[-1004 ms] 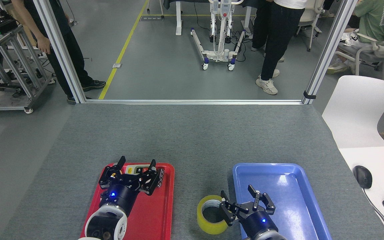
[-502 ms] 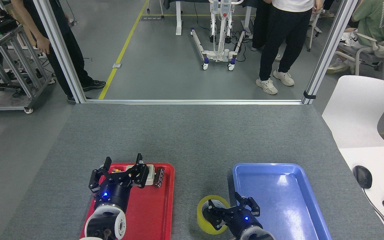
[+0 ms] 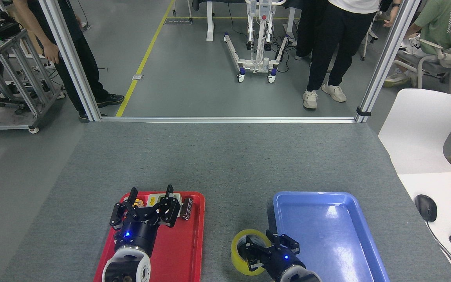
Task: Place and move tape with both arms
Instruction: 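Reach the right gripper to the tape roll beside the blue tray, then grasp the tape with the right gripper and lift it into the blue tray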
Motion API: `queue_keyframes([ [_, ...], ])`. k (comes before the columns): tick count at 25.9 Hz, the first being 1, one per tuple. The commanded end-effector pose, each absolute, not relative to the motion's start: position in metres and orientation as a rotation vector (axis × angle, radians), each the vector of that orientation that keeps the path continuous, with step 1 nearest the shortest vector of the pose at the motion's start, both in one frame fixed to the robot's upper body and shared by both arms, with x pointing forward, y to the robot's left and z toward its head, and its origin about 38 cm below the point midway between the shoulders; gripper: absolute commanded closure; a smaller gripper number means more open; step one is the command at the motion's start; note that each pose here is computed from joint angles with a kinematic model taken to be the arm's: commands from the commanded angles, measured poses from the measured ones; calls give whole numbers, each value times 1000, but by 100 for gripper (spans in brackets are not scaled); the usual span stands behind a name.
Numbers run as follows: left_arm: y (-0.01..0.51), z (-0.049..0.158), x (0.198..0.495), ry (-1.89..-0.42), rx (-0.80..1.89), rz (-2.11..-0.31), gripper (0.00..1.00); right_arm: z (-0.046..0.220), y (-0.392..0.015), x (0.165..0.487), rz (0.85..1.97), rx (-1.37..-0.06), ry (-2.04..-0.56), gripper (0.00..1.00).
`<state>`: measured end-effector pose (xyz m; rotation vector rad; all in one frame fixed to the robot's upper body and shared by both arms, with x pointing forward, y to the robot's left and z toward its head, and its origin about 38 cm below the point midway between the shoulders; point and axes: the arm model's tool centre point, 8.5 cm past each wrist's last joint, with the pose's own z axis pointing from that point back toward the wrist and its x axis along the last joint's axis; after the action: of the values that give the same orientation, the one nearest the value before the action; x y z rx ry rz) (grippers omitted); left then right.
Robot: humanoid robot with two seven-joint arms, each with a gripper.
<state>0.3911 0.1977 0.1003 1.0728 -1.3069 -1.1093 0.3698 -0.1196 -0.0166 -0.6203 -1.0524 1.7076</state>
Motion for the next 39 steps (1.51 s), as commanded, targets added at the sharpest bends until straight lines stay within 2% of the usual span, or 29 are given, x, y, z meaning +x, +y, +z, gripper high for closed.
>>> queue_keyframes([
  [1, 195, 92, 384, -1299, 1053, -1117, 1, -20, -119, 367, 1761, -578, -1028, 90],
  [2, 196, 92, 383, -1299, 1054, -1119, 1, -20, -119, 366, 1767, -572, -1025, 96],
  [4, 195, 93, 383, -1301, 1054, -1118, 1, -20, -120, 366, 1768, -573, -1024, 100],
  [9, 195, 92, 383, -1302, 1053, -1119, 1, -11, -122, 370, 1758, -594, -1046, 100],
  [16, 194, 92, 383, -1301, 1051, -1120, 1, 25, -133, 379, 1698, -678, -1130, 100],
  [21, 194, 92, 383, -1301, 1051, -1120, 1, 48, -179, 379, 1645, -752, -1135, 100],
  [24, 194, 91, 383, -1302, 1048, -1121, 1, 47, -208, 372, 1602, -749, -1091, 100],
  [31, 192, 90, 383, -1310, 1039, -1135, 1, 28, -281, 343, 1483, -756, -863, 100],
  [39, 192, 91, 384, -1311, 1040, -1134, 1, 8, -313, 339, 1415, -743, -697, 100],
])
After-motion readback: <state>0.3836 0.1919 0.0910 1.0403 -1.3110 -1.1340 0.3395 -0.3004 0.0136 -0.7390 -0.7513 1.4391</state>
